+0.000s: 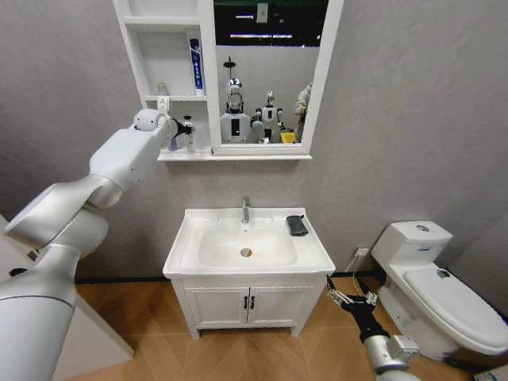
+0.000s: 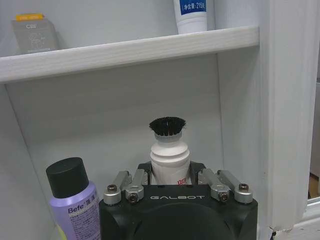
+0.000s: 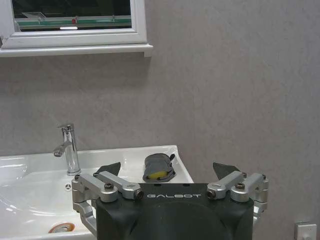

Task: Move facial cleanser and shampoo from washbasin to cabinet, then wipe washbasin with towel.

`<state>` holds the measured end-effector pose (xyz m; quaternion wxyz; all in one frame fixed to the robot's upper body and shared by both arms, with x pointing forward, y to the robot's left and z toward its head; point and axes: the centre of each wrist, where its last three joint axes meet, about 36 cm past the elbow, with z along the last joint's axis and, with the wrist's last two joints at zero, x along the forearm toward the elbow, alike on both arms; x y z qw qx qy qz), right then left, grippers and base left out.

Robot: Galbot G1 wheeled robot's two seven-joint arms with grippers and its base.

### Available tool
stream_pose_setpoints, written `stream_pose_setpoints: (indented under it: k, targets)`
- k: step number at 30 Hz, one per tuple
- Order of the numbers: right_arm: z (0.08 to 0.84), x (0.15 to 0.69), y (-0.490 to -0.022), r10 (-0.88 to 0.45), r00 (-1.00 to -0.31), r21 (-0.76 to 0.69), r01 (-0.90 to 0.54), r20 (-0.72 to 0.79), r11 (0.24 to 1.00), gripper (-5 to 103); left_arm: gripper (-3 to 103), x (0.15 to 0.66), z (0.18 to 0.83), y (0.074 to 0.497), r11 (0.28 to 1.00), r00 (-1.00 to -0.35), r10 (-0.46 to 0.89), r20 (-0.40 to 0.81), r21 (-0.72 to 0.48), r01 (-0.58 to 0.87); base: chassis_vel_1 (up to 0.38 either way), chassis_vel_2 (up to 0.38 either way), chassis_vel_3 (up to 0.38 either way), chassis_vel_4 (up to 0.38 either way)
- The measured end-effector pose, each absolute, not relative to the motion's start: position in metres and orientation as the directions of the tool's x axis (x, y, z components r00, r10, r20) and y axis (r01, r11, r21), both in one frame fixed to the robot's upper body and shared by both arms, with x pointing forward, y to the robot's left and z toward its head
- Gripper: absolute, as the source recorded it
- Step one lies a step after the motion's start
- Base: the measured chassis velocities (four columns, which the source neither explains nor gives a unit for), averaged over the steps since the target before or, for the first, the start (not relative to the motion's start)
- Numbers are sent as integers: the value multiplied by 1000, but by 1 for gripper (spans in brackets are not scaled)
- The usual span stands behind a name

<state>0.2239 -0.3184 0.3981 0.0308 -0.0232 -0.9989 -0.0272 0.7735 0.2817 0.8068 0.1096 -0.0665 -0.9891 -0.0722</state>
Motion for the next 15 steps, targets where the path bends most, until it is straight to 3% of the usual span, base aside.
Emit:
stream_pose_setpoints:
  k: [15]
  targets:
    - [399, 222, -319, 49, -997, 53, 52, 58, 997, 100, 38, 775, 803, 292, 983, -970, 98, 223, 133, 130, 0, 0, 0, 0]
